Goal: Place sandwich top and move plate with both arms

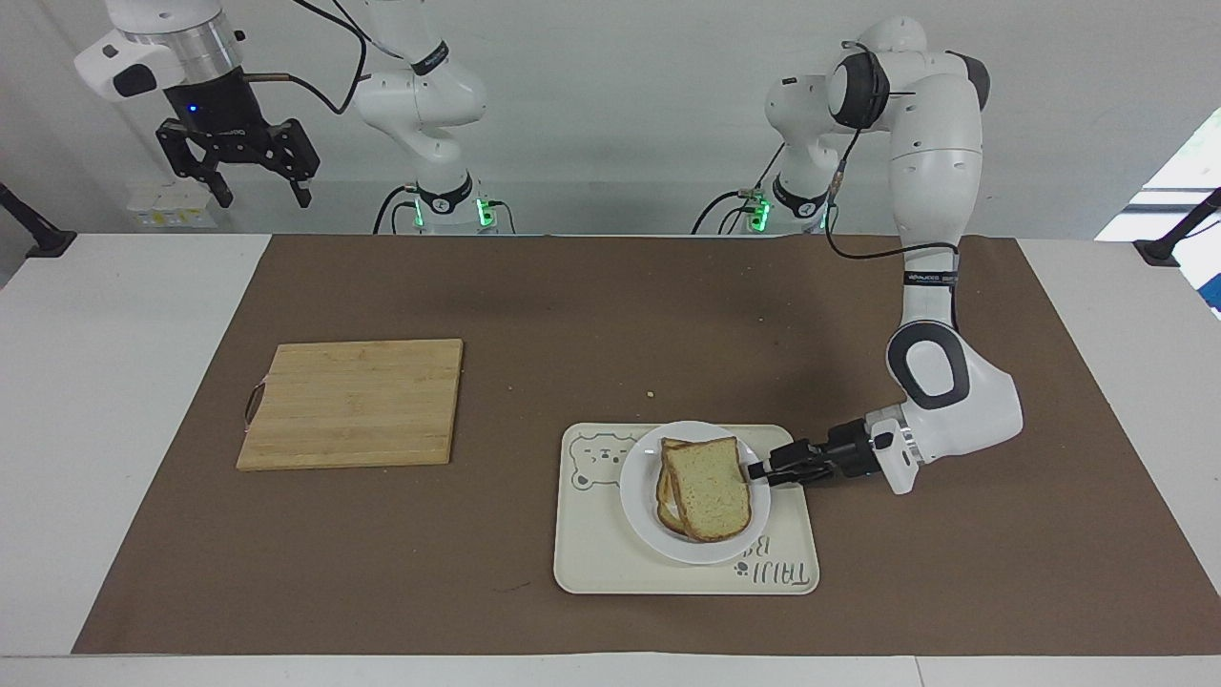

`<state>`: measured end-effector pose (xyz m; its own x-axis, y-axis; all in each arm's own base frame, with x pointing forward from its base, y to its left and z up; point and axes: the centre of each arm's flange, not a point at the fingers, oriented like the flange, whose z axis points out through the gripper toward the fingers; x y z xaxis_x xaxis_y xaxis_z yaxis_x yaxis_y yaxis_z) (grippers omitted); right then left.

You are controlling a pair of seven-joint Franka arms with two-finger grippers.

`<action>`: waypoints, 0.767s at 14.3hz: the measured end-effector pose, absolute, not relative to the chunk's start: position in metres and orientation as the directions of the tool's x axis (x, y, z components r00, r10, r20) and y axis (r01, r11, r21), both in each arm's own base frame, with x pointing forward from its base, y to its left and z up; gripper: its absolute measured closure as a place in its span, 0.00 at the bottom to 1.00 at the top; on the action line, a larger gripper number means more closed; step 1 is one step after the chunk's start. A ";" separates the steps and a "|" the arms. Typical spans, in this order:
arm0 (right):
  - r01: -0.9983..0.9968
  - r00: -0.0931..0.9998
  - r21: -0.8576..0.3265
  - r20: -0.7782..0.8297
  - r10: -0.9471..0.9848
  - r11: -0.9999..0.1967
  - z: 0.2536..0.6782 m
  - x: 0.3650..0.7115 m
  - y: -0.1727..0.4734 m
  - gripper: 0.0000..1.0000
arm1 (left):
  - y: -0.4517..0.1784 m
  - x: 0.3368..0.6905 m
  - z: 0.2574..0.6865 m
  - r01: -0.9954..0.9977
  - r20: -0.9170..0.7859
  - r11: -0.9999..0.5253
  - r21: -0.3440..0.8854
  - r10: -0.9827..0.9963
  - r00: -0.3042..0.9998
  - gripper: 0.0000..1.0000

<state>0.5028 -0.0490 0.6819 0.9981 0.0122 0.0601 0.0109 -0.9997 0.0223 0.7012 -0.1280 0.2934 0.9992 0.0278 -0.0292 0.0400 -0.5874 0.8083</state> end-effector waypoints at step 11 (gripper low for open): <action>0.027 0.998 0.023 0.060 0.029 -0.999 0.682 0.503 -0.041 0.00 | -0.081 0.666 0.470 -0.032 0.012 -0.944 0.328 -0.029 0.999 0.00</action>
<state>0.5035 -0.0406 0.6819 0.9978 0.0288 0.0601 0.0275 -0.9994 0.0225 0.6657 -0.0811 0.4702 0.9995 -0.0295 0.0123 -0.0319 -0.9442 0.3279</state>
